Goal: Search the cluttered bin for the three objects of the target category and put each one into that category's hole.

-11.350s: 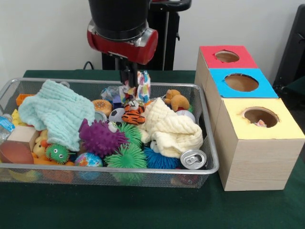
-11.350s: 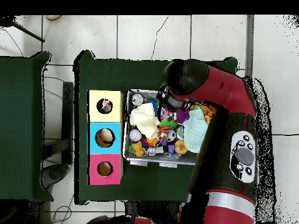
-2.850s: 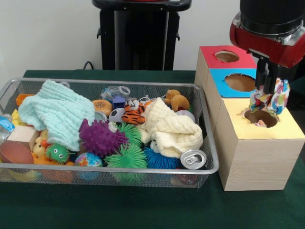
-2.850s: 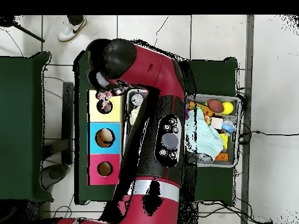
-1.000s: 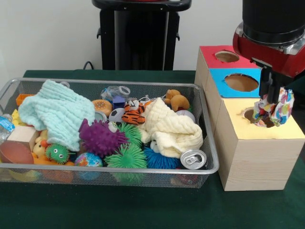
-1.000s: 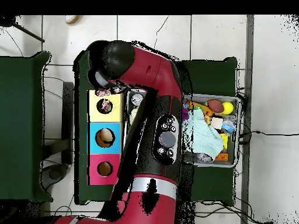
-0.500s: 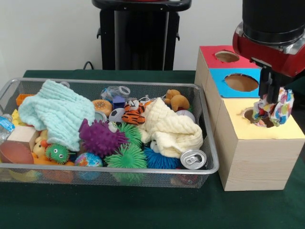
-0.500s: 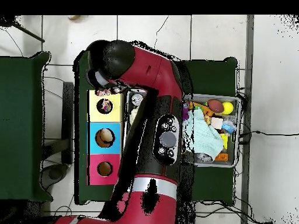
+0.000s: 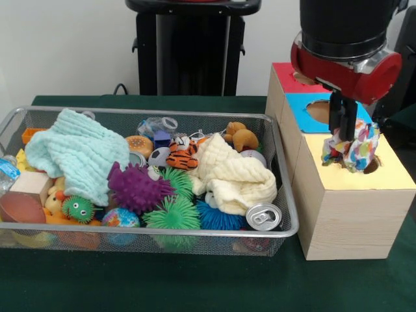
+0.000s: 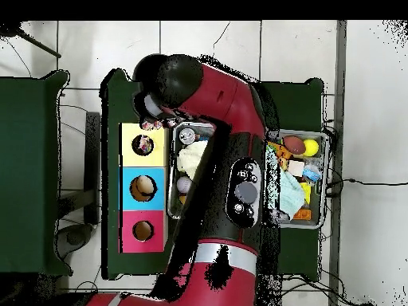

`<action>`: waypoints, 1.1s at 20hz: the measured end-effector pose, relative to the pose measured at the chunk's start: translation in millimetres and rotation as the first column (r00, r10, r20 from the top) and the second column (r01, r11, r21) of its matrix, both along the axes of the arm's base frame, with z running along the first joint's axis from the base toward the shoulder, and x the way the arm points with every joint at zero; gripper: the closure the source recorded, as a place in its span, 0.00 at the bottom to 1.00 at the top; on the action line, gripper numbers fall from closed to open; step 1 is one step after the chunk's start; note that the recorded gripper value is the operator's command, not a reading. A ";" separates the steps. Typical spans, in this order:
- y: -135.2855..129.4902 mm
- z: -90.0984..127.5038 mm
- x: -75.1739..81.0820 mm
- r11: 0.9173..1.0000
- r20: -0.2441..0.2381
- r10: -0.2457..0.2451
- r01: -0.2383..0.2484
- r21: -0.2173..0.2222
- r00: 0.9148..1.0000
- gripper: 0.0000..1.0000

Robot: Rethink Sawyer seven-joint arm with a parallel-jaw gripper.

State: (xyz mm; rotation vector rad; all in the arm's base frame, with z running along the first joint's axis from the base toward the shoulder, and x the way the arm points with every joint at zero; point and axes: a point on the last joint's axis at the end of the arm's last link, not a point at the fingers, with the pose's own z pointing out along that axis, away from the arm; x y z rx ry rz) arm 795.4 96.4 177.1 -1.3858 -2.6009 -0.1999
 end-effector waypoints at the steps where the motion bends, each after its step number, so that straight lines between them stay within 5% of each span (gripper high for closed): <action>1: -1.3 0.1 -1.6 1.000 -0.003 -0.003 0.003 0.000 1.000 1.00; 11: -9.3 -7.1 -36.1 0.999 -0.051 -0.040 0.040 -0.001 0.998 1.00; 22: -11.8 -21.5 -51.8 0.998 -0.056 -0.060 0.059 -0.015 0.997 1.00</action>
